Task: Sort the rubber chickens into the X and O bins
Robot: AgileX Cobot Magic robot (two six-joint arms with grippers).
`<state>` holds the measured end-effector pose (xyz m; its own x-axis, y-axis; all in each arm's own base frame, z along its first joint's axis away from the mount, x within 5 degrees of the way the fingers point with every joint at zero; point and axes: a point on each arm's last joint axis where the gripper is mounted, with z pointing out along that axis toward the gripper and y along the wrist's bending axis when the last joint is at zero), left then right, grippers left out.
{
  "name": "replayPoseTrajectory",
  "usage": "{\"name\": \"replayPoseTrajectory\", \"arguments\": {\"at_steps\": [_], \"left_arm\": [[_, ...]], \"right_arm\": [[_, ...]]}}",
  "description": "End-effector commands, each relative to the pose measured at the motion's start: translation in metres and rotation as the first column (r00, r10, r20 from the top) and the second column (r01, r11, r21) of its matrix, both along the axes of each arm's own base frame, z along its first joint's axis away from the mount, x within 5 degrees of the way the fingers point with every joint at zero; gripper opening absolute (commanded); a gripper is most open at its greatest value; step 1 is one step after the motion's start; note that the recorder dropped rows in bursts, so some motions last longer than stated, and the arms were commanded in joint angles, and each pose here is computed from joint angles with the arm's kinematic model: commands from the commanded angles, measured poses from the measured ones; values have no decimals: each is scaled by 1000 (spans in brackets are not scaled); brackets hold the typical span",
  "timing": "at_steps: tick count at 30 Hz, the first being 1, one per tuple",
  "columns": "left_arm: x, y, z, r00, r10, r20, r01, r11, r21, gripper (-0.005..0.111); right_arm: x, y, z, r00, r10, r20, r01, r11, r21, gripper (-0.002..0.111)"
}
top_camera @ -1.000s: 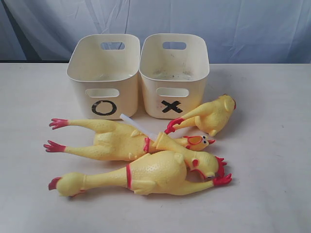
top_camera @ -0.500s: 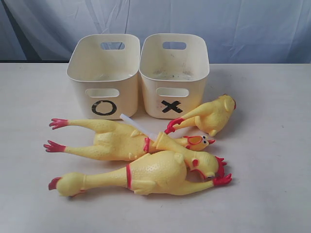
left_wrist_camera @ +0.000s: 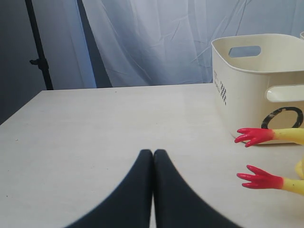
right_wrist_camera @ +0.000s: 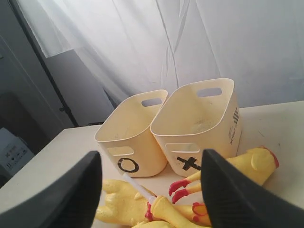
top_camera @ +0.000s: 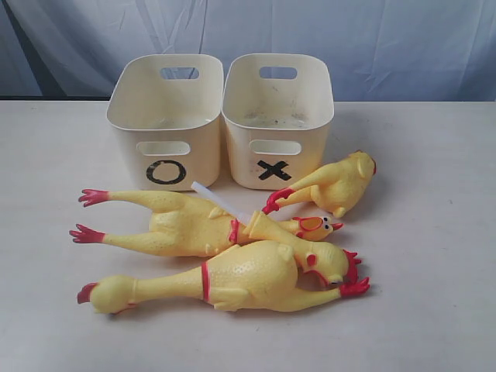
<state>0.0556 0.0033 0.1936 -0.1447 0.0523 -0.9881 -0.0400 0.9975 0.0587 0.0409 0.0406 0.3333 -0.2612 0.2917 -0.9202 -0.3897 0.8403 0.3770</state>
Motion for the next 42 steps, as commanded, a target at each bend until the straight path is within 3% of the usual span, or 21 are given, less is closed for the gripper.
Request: {"name": "replayPoseTrajectory", "arguments": {"at_steps": [1, 8, 10, 14, 26, 29, 31, 33, 38, 40, 42], "left_arm": [[0, 0, -1, 1000, -5, -1, 5, 1000, -5, 0], [0, 0, -1, 1000, -5, -1, 5, 1000, -5, 0], [0, 0, -1, 1000, -5, -1, 5, 1000, -5, 0], [0, 0, -1, 1000, -5, -1, 5, 1000, -5, 0], [0, 0, -1, 1000, -5, -1, 5, 1000, -5, 0], [0, 0, -1, 1000, -5, -1, 5, 1000, -5, 0], [0, 0, -1, 1000, -5, -1, 5, 1000, -5, 0], [0, 0, -1, 1000, -5, -1, 5, 1000, -5, 0], [0, 0, -1, 1000, -5, -1, 5, 1000, -5, 0], [0, 0, -1, 1000, -5, -1, 5, 1000, -5, 0], [0, 0, -1, 1000, -5, -1, 5, 1000, -5, 0]], "right_arm": [[1, 0, 2, 1000, -1, 13, 1, 1000, -4, 58], [1, 1, 3, 999, 26, 42, -24, 999, -33, 56], [0, 1, 3, 999, 26, 40, -25, 999, -36, 43], [1, 1, 2, 999, 20, 41, -17, 998, -55, 1], [5, -11, -5, 995, -70, 67, 86, 953, -291, -1], [5, -12, -6, 995, -75, 59, 89, 949, -302, -1], [5, -11, -6, 996, -72, 56, 85, 950, -299, 4], [5, -11, -7, 996, -73, 56, 86, 950, -301, 19], [6, -11, -7, 996, -69, 50, 81, 950, -301, 83], [10, -10, -8, 998, -55, 24, 59, 950, -307, 97], [16, -9, -11, 999, -41, -14, 34, 948, -317, 98]]}}
